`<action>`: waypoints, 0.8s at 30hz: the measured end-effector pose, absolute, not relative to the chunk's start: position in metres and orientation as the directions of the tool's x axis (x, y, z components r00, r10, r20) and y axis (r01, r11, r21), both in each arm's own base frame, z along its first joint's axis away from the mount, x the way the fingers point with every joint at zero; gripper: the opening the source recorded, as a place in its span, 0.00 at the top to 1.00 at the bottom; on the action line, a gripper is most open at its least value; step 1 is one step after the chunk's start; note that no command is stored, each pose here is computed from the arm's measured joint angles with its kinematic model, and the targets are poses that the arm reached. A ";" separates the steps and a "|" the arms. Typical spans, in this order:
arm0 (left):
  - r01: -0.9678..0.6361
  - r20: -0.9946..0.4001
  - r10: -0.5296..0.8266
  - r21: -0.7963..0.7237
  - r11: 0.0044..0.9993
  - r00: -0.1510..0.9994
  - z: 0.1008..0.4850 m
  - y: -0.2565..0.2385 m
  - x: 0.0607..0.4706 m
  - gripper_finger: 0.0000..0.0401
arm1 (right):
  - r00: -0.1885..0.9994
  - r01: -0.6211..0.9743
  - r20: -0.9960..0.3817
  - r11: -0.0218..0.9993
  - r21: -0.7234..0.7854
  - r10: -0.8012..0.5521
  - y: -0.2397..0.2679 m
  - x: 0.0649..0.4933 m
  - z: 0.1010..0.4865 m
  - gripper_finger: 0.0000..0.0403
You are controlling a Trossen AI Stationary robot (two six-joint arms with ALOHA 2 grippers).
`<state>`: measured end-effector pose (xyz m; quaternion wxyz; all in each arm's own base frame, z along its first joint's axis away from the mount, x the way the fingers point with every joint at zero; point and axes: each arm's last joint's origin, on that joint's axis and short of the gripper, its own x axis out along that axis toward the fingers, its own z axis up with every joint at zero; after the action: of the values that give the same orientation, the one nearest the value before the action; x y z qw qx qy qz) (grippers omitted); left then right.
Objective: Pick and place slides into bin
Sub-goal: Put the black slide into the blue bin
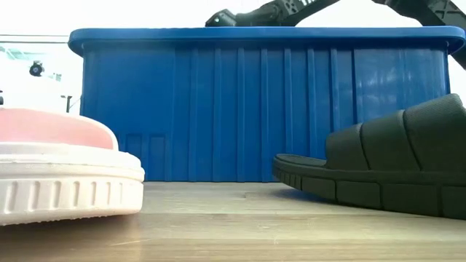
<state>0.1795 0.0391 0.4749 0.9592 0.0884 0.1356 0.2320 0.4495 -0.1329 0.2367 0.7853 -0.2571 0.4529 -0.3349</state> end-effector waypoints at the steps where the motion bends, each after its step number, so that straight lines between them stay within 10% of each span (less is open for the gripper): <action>1: -0.421 -0.218 0.469 0.233 0.877 0.856 0.475 0.039 0.179 0.97 | 0.362 0.295 -0.539 0.642 -0.707 -0.760 -0.134 0.450 0.234 0.97; 24: -0.418 -0.225 0.469 0.239 0.876 0.854 0.475 0.038 0.175 0.97 | 0.335 0.310 -0.555 0.645 -0.698 -0.762 -0.144 0.456 0.208 0.97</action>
<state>0.1754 0.0384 0.4751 0.9585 0.0912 0.1396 0.2314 0.4564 -0.1445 0.2080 0.7798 -0.2438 0.4631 -0.3435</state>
